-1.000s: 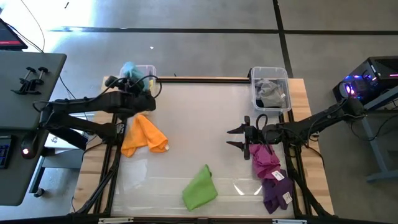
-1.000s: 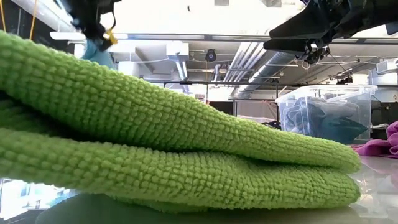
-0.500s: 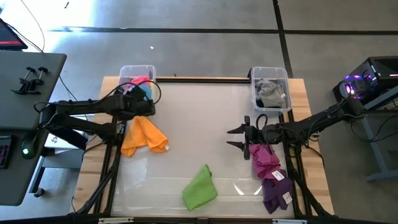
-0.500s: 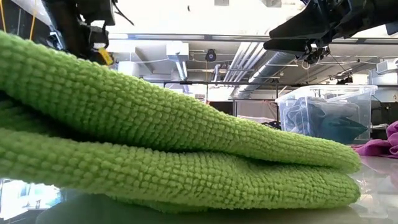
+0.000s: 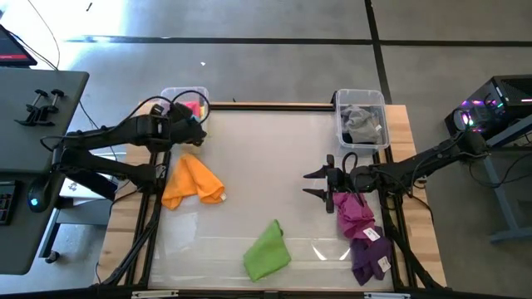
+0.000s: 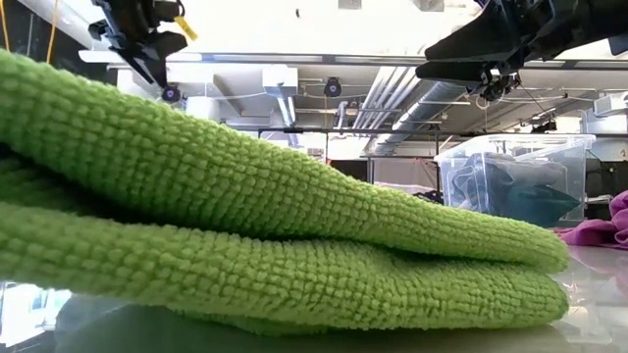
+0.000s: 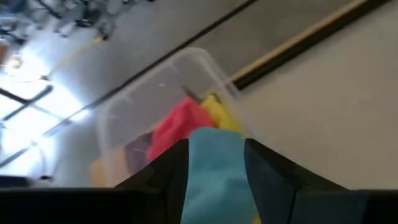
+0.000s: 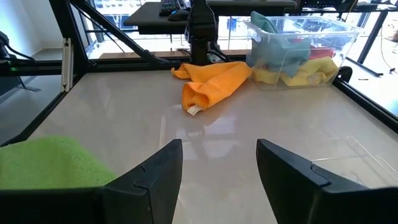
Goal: Sort towels by color in basket
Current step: Put the orange towel into the left transparent bin
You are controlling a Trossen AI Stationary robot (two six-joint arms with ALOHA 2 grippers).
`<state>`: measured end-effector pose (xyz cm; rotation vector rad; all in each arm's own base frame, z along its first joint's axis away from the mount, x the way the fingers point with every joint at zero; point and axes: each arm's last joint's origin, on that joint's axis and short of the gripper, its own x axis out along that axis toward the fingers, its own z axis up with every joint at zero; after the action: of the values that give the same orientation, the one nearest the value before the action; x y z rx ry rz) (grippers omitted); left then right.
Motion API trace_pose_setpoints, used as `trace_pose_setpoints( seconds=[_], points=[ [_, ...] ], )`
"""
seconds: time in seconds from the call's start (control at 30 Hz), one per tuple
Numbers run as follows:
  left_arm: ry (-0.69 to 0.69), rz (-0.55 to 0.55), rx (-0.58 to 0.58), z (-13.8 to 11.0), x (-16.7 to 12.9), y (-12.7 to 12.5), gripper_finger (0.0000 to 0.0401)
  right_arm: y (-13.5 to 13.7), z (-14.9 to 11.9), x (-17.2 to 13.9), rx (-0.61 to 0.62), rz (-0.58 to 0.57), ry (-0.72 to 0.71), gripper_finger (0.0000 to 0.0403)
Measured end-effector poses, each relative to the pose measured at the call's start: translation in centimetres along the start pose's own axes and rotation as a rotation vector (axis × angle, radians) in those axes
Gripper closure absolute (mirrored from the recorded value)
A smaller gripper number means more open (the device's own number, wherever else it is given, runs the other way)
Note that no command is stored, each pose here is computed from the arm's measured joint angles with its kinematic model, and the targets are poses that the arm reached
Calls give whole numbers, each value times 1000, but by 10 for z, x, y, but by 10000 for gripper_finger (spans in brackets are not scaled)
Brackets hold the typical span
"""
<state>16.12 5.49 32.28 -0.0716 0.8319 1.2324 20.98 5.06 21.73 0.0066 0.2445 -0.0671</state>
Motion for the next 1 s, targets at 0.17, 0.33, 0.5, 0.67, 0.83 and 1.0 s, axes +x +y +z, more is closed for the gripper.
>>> trace_pose_setpoints(
  seconds=[0.17,0.33,0.5,0.67,0.83,1.0],
  points=[
    [46,-129,16,-10,-6,-12,261,0,-1,0,-1,-1,8,203],
    [151,-388,78,-24,-24,-30,261,0,-1,0,-2,-1,10,203],
    [233,-576,141,-44,-52,-52,261,0,-1,0,-2,-1,10,203],
    [227,-613,208,-68,-76,-73,261,0,-1,0,-2,-1,10,203],
    [80,-496,187,-95,-82,-96,261,0,-1,0,-2,-1,14,203],
    [109,-357,64,-132,-61,-110,261,0,-2,0,-7,-2,25,203]
  ],
)
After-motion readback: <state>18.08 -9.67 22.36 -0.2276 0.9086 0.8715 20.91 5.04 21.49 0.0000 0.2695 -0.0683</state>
